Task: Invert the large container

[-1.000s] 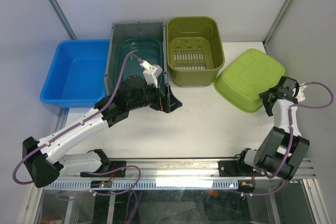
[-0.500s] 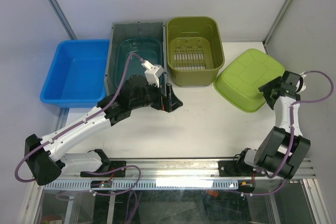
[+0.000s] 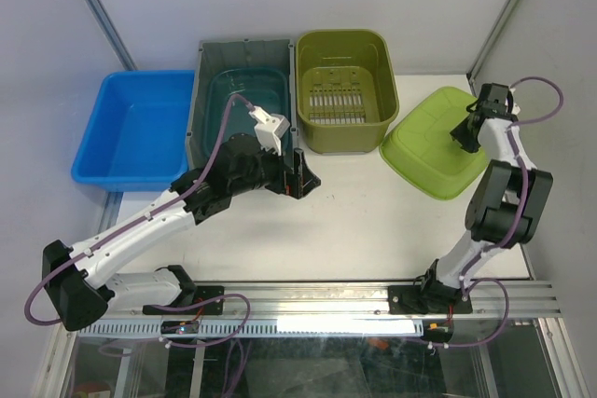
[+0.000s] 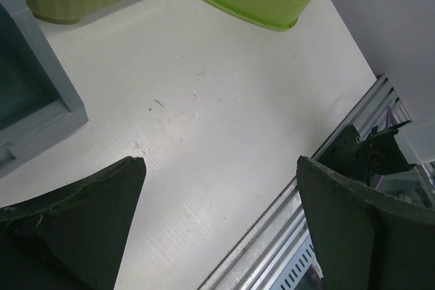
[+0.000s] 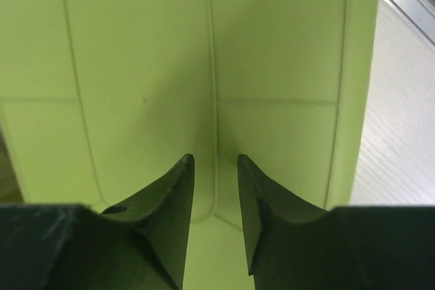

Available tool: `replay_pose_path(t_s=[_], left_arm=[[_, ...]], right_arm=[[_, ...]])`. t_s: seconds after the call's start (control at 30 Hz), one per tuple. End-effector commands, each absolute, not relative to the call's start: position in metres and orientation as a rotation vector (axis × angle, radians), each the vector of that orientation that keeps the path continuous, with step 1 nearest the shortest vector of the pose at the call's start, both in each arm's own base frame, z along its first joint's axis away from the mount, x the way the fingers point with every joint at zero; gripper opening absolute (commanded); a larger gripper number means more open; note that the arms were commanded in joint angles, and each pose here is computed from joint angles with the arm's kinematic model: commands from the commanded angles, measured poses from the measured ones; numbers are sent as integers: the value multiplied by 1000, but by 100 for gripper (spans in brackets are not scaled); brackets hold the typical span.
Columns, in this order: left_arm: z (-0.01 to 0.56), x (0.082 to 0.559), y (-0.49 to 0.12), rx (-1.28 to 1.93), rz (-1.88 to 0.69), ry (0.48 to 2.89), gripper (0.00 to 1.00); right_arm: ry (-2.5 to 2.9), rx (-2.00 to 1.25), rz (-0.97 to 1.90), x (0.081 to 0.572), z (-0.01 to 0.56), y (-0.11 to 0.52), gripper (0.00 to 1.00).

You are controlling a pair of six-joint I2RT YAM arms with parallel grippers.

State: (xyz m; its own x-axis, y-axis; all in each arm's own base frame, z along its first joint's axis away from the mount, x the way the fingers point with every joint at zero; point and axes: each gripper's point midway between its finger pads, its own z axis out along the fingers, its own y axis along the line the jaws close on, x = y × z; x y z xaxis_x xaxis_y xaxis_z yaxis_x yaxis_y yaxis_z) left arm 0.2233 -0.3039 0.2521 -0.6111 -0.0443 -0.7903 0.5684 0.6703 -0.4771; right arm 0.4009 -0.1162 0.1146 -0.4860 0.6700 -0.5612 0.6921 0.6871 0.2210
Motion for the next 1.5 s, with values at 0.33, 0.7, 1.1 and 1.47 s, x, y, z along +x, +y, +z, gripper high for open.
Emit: replay_pose_path(t_s=[0.33,0.7,1.1,1.47], left_arm=[[257,238,-304,454,-851,2014,99],[251,236,-298,445,-839,2026,99],[263,231,-293,410,-863,2007,99],[263,229,-288,394,-863,2009,99]], right_arm=[[2383,881,-216,458,100,-127,24],[2334,741,35,486,135,-96,26],[2298,715,440,541,147,0,35],[2446,804,434,522,109,22,35]])
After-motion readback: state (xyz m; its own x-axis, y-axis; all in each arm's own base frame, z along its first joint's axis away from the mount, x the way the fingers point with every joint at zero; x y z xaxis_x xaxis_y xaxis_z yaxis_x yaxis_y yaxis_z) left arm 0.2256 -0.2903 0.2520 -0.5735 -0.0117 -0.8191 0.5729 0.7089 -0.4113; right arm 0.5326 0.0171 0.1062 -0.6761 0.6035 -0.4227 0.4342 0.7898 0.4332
